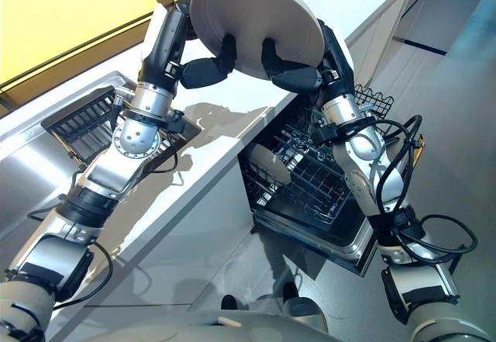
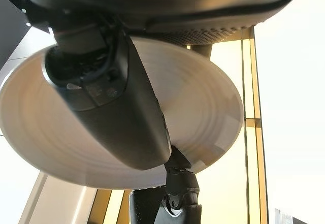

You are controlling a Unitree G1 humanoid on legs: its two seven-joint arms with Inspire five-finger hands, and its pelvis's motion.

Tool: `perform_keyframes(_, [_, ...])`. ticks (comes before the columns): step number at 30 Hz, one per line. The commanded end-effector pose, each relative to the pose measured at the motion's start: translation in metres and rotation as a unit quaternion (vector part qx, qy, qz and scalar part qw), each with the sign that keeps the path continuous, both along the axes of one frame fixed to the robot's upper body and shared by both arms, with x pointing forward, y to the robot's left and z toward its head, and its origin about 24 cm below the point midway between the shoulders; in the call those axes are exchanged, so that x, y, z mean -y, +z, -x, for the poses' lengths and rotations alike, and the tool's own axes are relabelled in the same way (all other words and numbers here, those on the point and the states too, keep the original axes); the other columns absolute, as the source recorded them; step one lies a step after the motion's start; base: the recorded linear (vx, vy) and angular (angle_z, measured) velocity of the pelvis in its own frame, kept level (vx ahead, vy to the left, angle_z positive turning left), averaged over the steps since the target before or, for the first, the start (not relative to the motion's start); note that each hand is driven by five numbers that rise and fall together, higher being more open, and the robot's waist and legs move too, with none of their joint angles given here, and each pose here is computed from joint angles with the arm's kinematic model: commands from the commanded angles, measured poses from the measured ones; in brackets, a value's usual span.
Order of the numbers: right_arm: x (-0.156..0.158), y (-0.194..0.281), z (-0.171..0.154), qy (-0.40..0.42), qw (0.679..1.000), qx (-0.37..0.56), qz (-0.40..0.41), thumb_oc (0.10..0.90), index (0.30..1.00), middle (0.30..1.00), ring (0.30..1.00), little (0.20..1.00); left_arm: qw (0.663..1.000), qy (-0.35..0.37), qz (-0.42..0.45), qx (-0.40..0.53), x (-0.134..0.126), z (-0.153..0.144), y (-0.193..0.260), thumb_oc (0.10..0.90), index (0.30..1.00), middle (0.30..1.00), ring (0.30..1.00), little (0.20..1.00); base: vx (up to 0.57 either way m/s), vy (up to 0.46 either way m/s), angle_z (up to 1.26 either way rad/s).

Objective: Pick up plates and place into dishwasher.

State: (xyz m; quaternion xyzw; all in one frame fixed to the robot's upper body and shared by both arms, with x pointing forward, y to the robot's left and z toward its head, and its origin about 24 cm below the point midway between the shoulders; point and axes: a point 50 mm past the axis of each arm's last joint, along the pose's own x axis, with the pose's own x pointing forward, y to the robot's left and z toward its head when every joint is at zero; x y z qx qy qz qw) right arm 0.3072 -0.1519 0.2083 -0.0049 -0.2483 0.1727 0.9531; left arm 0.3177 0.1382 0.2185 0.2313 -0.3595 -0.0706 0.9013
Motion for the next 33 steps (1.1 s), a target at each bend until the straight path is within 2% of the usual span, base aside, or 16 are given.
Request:
perform_keyframes(1, [-0.016, 0.047, 0.009, 0.057, 0.990, 0.112, -0.058, 0.100, 0.300, 0.300, 0.300, 0.200, 0.995, -0.003, 0.006, 0.097, 0.007, -0.006, 0.048, 0.100, 0.300, 0.300, 0.300, 0.200, 0.00, 0.000, 0.00])
perform_keyframes(5, [-0.013, 0.045, 0.009, 0.053, 0.991, 0.111, -0.059, 0.100, 0.300, 0.300, 0.300, 0.200, 0.996, 0.006, -0.004, 0.093, 0.004, -0.008, 0.044, 0.116, 0.314, 0.314, 0.314, 0.216, 0.00, 0.000, 0.00])
perform_keyframes(6, [-0.012, 0.044, 0.009, 0.052, 0.991, 0.110, -0.059, 0.100, 0.300, 0.300, 0.300, 0.200, 0.996, 0.009, -0.009, 0.093, 0.003, -0.008, 0.043, 0.396, 0.554, 0.554, 0.554, 0.496, 0.00, 0.000, 0.00])
perform_keyframes(7, [-0.012, 0.044, 0.009, 0.050, 0.991, 0.110, -0.058, 0.100, 0.300, 0.300, 0.300, 0.200, 0.996, 0.010, -0.018, 0.090, 0.001, -0.008, 0.042, 0.800, 0.900, 0.900, 0.900, 0.900, 0.00, 0.000, 0.00])
perform_keyframes(11, [-0.006, 0.042, 0.009, 0.041, 0.992, 0.109, -0.055, 0.100, 0.300, 0.300, 0.300, 0.200, 0.995, 0.018, -0.040, 0.089, -0.004, -0.007, 0.040, 0.800, 0.900, 0.900, 0.900, 0.900, 0.00, 0.000, 0.00])
perform_keyframes(17, [0.011, 0.038, 0.009, 0.013, 0.993, 0.106, -0.047, 0.100, 0.300, 0.300, 0.300, 0.200, 0.993, 0.030, -0.049, 0.102, -0.033, -0.001, 0.046, 0.800, 0.900, 0.900, 0.900, 0.900, 0.00, 0.000, 0.00])
perform_keyframes(20, [0.011, 0.038, 0.009, 0.013, 0.993, 0.106, -0.047, 0.100, 0.300, 0.300, 0.300, 0.200, 0.993, 0.030, -0.049, 0.102, -0.033, -0.001, 0.046, 0.800, 0.900, 0.900, 0.900, 0.900, 0.00, -0.004, 0.01])
perform_keyframes(21, [0.022, 0.034, 0.010, -0.005, 0.994, 0.103, -0.042, 0.100, 0.300, 0.300, 0.300, 0.200, 0.994, 0.038, -0.047, 0.087, -0.053, 0.003, 0.047, 0.800, 0.900, 0.900, 0.900, 0.900, 0.03, -0.030, 0.05])
perform_keyframes(22, [0.041, 0.025, 0.015, -0.037, 0.994, 0.093, -0.032, 0.100, 0.300, 0.300, 0.300, 0.200, 0.998, 0.036, -0.024, 0.039, -0.084, 0.012, 0.039, 0.800, 0.900, 0.900, 0.900, 0.900, 0.03, -0.034, 0.05])
perform_keyframes(25, [0.055, 0.019, 0.017, -0.069, 0.994, 0.086, -0.017, 0.100, 0.300, 0.300, 0.300, 0.200, 0.999, 0.045, -0.005, 0.019, -0.107, 0.021, 0.034, 0.800, 0.900, 0.900, 0.900, 0.900, 0.03, -0.015, 0.10])
perform_keyframes(26, [0.063, 0.016, 0.017, -0.093, 0.992, 0.083, -0.003, 0.100, 0.300, 0.300, 0.300, 0.200, 0.997, 0.074, -0.016, 0.019, -0.121, 0.026, 0.031, 0.800, 0.900, 0.900, 0.900, 0.900, 0.03, -0.008, 0.11])
perform_keyframes(31, [0.085, 0.015, 0.022, -0.153, 0.984, 0.086, 0.038, 0.100, 0.300, 0.300, 0.300, 0.200, 0.990, 0.136, -0.031, 0.016, -0.154, 0.041, 0.028, 0.800, 0.900, 0.900, 0.900, 0.900, 0.02, -0.003, 0.03])
perform_keyframes(33, [0.085, 0.015, 0.022, -0.153, 0.984, 0.086, 0.038, 0.100, 0.300, 0.300, 0.300, 0.200, 0.990, 0.136, -0.031, 0.016, -0.154, 0.041, 0.028, 0.800, 0.900, 0.900, 0.900, 0.900, 0.00, -0.001, 0.02])
